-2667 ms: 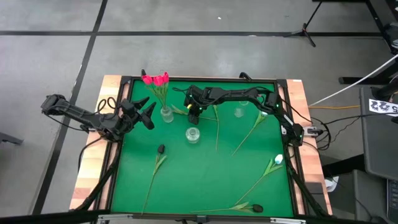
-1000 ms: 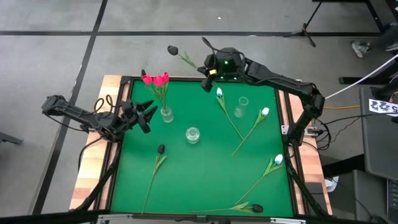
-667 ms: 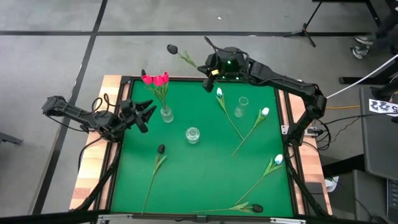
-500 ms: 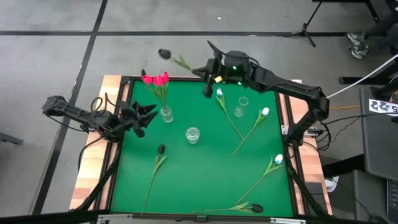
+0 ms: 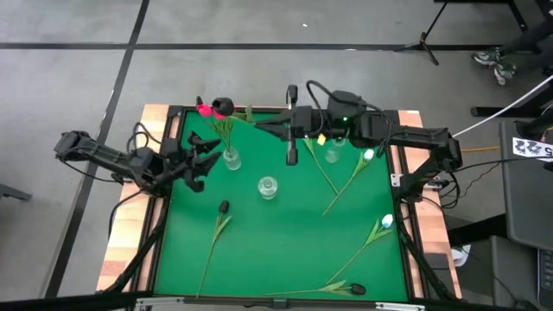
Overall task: Sort flowers into vase by color
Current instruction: Put the top black tulip into the middle transparent vase
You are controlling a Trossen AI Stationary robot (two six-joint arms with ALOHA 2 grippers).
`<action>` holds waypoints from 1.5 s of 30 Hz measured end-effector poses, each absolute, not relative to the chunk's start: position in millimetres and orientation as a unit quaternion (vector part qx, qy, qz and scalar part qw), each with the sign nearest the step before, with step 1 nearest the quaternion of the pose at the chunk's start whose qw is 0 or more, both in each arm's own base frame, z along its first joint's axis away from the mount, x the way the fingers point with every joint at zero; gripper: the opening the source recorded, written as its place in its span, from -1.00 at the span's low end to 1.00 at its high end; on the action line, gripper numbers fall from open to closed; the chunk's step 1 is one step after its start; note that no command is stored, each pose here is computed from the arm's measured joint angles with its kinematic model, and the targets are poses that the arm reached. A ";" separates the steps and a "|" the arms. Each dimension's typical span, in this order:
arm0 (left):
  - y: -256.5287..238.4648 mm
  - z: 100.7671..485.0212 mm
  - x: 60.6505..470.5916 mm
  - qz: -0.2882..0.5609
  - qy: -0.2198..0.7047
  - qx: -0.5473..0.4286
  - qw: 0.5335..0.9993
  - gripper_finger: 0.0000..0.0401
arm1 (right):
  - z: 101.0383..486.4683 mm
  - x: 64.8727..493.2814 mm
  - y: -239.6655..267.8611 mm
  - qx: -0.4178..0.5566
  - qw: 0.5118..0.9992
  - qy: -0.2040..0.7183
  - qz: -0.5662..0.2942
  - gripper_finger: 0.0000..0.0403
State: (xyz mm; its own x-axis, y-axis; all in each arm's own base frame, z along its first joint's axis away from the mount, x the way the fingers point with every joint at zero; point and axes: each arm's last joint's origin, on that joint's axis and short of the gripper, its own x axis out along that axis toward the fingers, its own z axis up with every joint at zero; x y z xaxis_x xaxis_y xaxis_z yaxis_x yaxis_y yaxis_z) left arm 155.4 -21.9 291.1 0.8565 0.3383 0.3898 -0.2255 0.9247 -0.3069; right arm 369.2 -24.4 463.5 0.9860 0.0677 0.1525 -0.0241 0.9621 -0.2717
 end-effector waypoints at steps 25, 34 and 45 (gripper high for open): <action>-26.8 317.7 229.4 0.119 -0.163 -0.079 0.976 0.05 | 388.9 385.7 -14.7 -0.020 0.967 -0.197 0.157 -1.00; -25.5 322.7 259.3 0.104 -0.151 -0.069 0.981 0.05 | 385.3 387.3 -17.6 -0.024 0.968 -0.189 0.161 -1.00; -27.6 325.9 256.8 0.101 -0.155 -0.060 0.981 -0.22 | 363.5 384.0 -20.2 0.002 0.967 -0.193 0.165 -1.00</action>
